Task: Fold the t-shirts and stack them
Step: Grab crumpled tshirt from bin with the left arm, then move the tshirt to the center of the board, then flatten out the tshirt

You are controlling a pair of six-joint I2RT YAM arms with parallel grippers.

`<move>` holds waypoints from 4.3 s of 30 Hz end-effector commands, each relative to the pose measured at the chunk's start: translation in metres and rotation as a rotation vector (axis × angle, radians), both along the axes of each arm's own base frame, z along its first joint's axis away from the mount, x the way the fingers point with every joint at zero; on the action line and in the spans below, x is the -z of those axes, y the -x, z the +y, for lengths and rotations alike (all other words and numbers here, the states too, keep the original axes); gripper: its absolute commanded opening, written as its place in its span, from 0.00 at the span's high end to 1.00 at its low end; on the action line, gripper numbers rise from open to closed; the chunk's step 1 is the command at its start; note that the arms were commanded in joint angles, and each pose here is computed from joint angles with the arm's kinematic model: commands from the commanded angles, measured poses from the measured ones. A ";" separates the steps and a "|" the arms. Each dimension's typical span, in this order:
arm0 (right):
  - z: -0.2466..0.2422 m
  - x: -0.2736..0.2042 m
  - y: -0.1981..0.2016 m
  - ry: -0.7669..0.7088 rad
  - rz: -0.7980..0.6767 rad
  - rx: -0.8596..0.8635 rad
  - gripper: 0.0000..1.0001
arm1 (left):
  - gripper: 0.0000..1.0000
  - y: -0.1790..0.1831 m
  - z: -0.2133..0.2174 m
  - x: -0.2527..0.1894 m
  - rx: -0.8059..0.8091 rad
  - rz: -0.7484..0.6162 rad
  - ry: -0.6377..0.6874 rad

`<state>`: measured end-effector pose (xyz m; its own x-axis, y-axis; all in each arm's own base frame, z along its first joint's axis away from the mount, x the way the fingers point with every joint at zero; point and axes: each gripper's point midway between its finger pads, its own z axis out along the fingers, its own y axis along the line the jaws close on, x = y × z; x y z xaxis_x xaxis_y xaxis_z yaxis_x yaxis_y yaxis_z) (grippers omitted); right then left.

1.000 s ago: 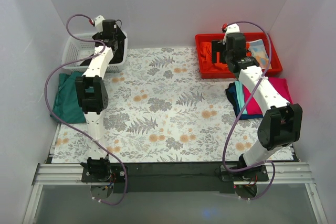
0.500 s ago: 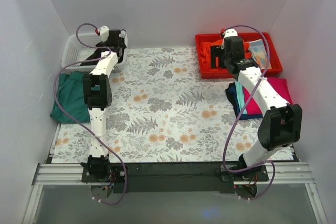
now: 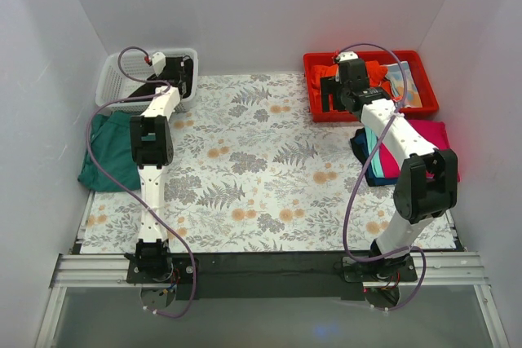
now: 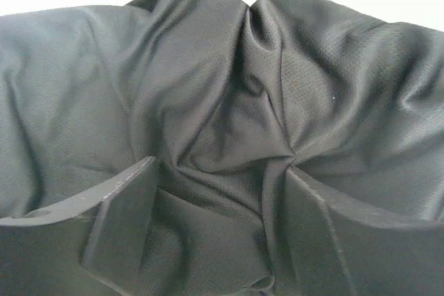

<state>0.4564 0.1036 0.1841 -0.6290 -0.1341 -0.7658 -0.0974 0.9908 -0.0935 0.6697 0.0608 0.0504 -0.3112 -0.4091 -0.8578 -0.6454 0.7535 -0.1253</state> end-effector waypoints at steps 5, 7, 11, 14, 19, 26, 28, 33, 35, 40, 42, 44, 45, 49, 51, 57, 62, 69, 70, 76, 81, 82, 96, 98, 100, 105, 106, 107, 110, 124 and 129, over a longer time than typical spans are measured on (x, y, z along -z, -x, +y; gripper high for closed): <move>0.007 -0.019 -0.009 -0.013 -0.033 0.001 0.11 | 0.93 -0.007 -0.003 -0.023 0.030 -0.031 -0.014; 0.008 -0.018 -0.009 -0.010 -0.031 -0.004 0.11 | 1.00 -0.018 -0.009 -0.047 0.069 -0.097 0.000; 0.010 -0.017 -0.008 -0.009 -0.029 -0.009 0.11 | 1.00 -0.030 -0.015 -0.120 0.085 -0.278 0.025; 0.011 -0.014 -0.007 -0.008 -0.023 -0.014 0.11 | 1.00 -0.031 -0.019 -0.176 0.099 -0.405 0.047; 0.010 -0.011 -0.005 -0.012 -0.020 -0.004 0.12 | 1.00 -0.016 -0.029 -0.265 0.139 -0.565 0.069; 0.006 -0.023 -0.006 -0.008 -0.070 0.010 0.12 | 1.00 0.025 -0.061 -0.376 0.275 -0.738 0.057; 0.005 -0.028 -0.009 -0.003 -0.087 0.015 0.11 | 1.00 0.036 -0.073 -0.399 0.328 -0.773 0.082; -0.004 -0.076 -0.032 0.036 -0.192 0.047 0.09 | 1.00 0.081 -0.105 -0.466 0.496 -0.851 0.151; -0.008 -0.097 -0.035 0.025 -0.234 0.064 0.08 | 1.00 0.102 -0.120 -0.478 0.573 -0.854 0.187; -0.008 -0.109 -0.025 -0.028 -0.255 0.075 0.04 | 1.00 0.129 -0.169 -0.440 0.707 -0.657 0.368; -0.007 -0.106 -0.020 -0.050 -0.242 0.088 0.07 | 1.00 0.142 -0.201 -0.416 0.797 -0.532 0.442; -0.004 -0.102 -0.016 -0.063 -0.223 0.073 0.11 | 1.00 0.156 -0.235 -0.401 0.874 -0.452 0.441; -0.003 -0.103 -0.015 -0.072 -0.225 0.073 0.12 | 1.00 0.163 -0.244 -0.385 0.883 -0.387 0.441; -0.007 -0.096 -0.011 -0.067 -0.219 0.090 0.12 | 1.00 0.204 -0.306 -0.339 1.014 -0.216 0.459; -0.011 -0.093 -0.008 -0.059 -0.224 0.106 0.12 | 1.00 0.224 -0.330 -0.296 1.055 -0.102 0.451; -0.021 -0.061 0.006 -0.036 -0.160 0.147 0.11 | 1.00 0.296 -0.380 -0.184 1.092 0.228 0.437; -0.031 -0.037 0.018 0.009 -0.109 0.175 0.10 | 1.00 0.328 -0.410 -0.135 1.149 0.415 0.366; -0.022 -0.004 0.042 -0.076 0.003 0.185 0.12 | 0.95 0.358 -0.430 -0.105 1.195 0.476 0.343; -0.024 0.004 0.051 -0.066 0.019 0.188 0.12 | 0.55 0.363 -0.429 -0.114 1.205 0.447 0.354; -0.015 -0.023 0.082 -0.077 -0.032 0.162 0.10 | 0.17 0.369 -0.382 -0.114 1.069 0.330 0.289; 0.035 -0.002 0.115 -0.099 0.030 0.051 0.12 | 0.17 0.361 -0.311 -0.117 0.822 0.202 0.286; 0.047 0.003 0.121 -0.104 0.044 0.027 0.12 | 0.18 0.351 -0.290 -0.116 0.756 0.199 0.298; 0.147 0.102 0.178 -0.050 0.329 -0.210 0.12 | 0.30 0.274 -0.221 -0.056 0.587 0.363 0.316; 0.149 0.119 0.182 -0.040 0.362 -0.227 0.15 | 0.31 0.268 -0.210 -0.041 0.558 0.387 0.333; 0.152 0.130 0.189 -0.044 0.406 -0.244 0.18 | 0.31 0.264 -0.201 -0.031 0.534 0.392 0.356; 0.132 0.146 0.198 0.020 0.450 -0.181 0.75 | 0.31 0.255 -0.186 -0.025 0.509 0.393 0.336; 0.126 0.147 0.199 0.032 0.453 -0.165 0.81 | 0.31 0.252 -0.183 -0.027 0.511 0.391 0.327; 0.119 0.148 0.201 0.045 0.463 -0.143 0.87 | 0.31 0.251 -0.182 -0.026 0.509 0.391 0.320; 0.094 0.153 0.202 0.068 0.483 -0.045 0.99 | 0.31 0.249 -0.175 -0.020 0.491 0.407 0.312; -0.002 0.144 0.209 0.114 0.516 0.213 0.99 | 0.32 0.227 -0.180 -0.039 0.523 0.327 0.325; -0.008 0.157 0.260 0.053 0.610 0.217 0.99 | 0.30 0.204 -0.191 -0.031 0.546 0.320 0.345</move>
<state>0.2247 0.0996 0.0282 -0.9478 -0.0129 -0.3187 0.0379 0.9875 -0.1527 0.4494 -0.1241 0.0780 -0.7712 -0.3576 -0.5267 -0.2582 0.9319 -0.2548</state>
